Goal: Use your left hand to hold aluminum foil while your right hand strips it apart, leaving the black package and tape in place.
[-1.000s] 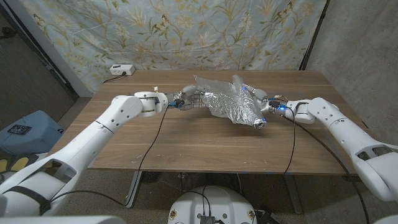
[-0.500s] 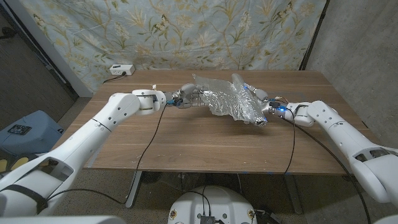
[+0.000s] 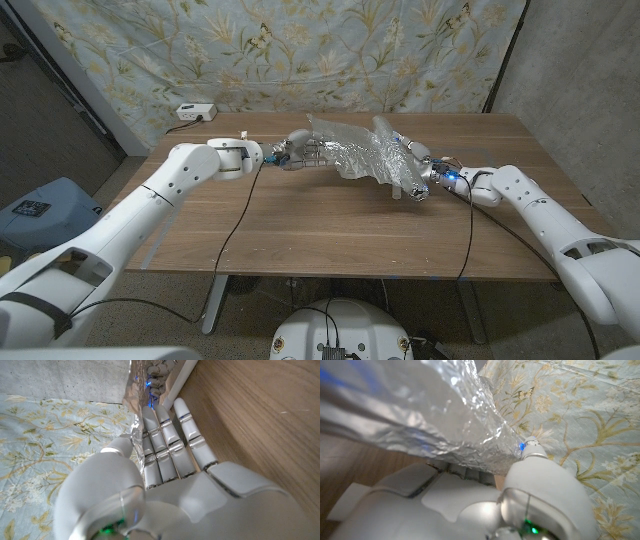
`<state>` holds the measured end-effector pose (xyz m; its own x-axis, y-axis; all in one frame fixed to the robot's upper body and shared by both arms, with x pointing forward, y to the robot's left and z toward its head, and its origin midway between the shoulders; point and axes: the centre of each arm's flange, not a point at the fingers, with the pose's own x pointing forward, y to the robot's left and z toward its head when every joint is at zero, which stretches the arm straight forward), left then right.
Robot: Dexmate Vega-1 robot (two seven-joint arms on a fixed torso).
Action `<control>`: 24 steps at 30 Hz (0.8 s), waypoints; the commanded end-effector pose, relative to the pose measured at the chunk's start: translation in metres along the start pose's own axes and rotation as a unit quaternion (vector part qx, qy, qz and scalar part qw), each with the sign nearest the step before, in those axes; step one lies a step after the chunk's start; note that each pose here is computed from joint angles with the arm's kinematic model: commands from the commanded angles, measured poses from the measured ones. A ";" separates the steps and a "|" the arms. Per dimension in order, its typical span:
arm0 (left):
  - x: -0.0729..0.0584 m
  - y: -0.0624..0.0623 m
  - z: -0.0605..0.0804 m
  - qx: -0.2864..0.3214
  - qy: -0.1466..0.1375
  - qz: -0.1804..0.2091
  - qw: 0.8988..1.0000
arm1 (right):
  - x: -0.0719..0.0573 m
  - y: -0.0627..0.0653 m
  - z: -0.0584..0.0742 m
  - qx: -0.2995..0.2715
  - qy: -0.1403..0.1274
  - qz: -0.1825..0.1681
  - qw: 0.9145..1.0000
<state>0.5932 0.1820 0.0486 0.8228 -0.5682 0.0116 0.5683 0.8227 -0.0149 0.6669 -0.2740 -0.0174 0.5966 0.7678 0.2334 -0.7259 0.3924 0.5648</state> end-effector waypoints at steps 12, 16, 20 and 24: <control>-0.014 0.011 0.007 0.020 0.008 0.004 1.000 | 0.004 0.000 -0.004 0.012 -0.036 0.034 0.999; -0.015 0.013 0.008 0.023 0.011 0.006 1.000 | 0.004 -0.001 -0.005 0.011 -0.037 0.037 0.999; -0.016 0.015 0.008 0.024 0.013 0.006 1.000 | 0.005 -0.002 -0.006 0.011 -0.038 0.037 0.999; -0.017 0.017 0.009 0.025 0.016 0.008 1.000 | 0.005 -0.003 -0.007 0.011 -0.038 0.036 0.999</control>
<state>0.5892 0.1999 0.0557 0.8304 -0.5572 -0.0047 0.5571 0.8301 0.0245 0.6680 -0.2696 -0.0187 0.5684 0.7563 0.3241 -0.7594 0.3306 0.5603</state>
